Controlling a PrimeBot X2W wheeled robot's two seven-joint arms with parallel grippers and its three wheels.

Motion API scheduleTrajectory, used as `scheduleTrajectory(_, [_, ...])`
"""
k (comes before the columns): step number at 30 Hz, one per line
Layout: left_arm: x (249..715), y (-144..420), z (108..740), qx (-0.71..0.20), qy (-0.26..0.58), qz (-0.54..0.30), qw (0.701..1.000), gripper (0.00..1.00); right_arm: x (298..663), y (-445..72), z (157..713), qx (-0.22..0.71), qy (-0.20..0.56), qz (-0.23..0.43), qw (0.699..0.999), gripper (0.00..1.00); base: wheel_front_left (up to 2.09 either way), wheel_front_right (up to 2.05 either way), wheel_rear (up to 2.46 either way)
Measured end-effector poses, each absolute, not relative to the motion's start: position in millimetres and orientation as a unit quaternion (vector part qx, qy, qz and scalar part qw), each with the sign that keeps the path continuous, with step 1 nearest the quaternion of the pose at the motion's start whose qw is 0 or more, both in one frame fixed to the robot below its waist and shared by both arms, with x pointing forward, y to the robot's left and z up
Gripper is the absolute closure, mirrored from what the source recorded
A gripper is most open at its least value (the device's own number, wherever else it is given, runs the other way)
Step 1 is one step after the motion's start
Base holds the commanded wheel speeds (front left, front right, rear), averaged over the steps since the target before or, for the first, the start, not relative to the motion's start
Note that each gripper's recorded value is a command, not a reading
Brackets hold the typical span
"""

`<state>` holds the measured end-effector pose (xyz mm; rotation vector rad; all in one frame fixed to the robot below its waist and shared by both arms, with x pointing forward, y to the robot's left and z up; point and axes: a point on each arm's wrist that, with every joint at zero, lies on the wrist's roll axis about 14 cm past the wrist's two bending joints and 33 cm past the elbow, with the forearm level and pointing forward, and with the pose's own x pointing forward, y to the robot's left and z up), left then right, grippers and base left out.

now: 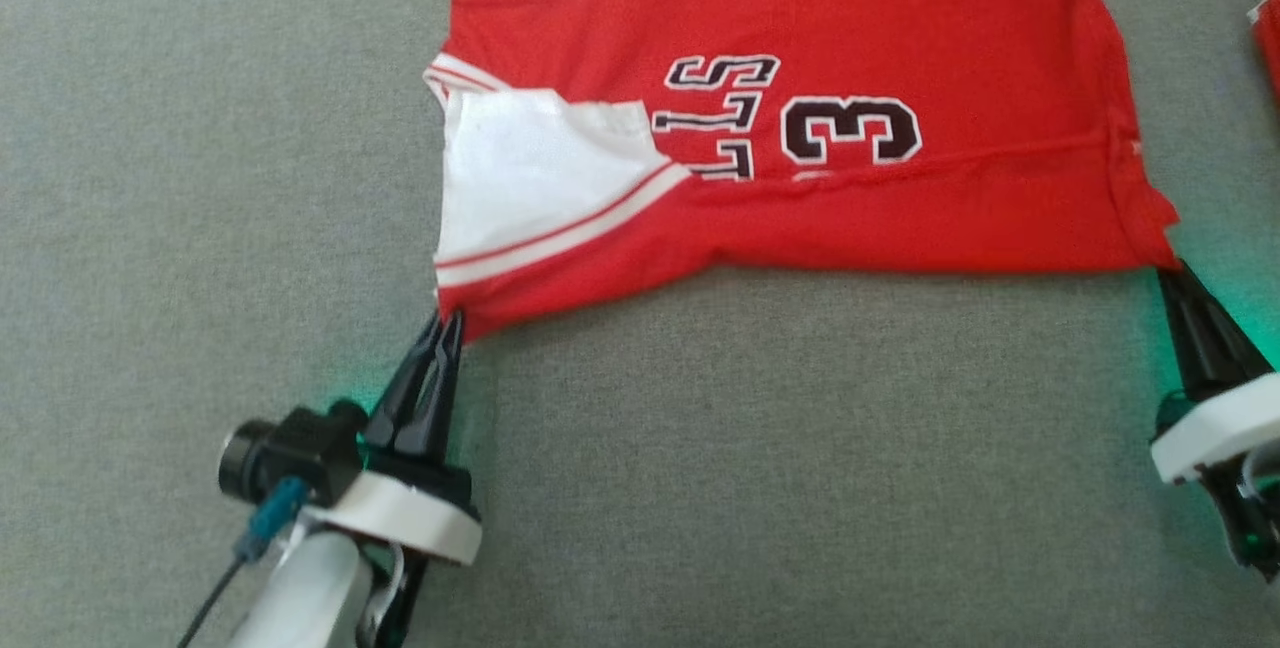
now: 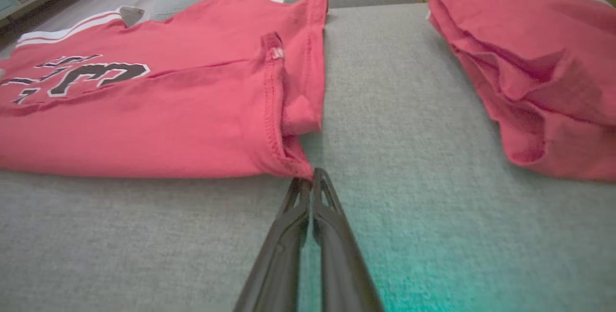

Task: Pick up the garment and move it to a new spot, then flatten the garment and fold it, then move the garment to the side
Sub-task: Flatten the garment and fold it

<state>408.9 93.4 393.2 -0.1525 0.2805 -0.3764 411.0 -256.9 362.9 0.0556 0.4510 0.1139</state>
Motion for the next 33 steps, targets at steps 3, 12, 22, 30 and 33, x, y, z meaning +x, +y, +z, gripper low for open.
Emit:
scheduleTrajectory(3, [399.0, 93.3, 392.1, -0.08, 0.143, -0.187, 0.969, 1.0, 404.3, -262.8, 360.4, 0.028, 0.23, 0.049, 0.972, 1.0, 0.0, 0.0, 0.0])
scheduleTrajectory(12, [370.5, 96.5, 399.5, -0.078, 0.146, -0.195, 0.967, 1.0, 374.8, -284.8, 356.9, 0.031, 0.248, 0.023, 0.968, 1.0, 0.0, 0.0, 0.0])
scheduleTrajectory(22, [327.0, 84.9, 397.5, -0.09, 0.191, -0.214, 0.954, 1.0, 342.5, -292.7, 354.7, 0.039, 0.269, 0.01, 0.962, 1.0, 0.0, 0.0, 0.0])
scheduleTrajectory(30, [335.0, 89.3, 403.7, -0.084, 0.177, -0.201, 0.96, 0.0, 350.9, -293.5, 367.4, 0.027, 0.246, 0.009, 0.969, 0.0, 0.0, 0.0, 0.0])
scheduleTrajectory(33, [351.6, 85.9, 415.7, -0.074, 0.151, -0.209, 0.963, 0.0, 356.7, -291.2, 377.8, 0.023, 0.218, 0.005, 0.976, 0.0, 0.0, 0.0, 0.0])
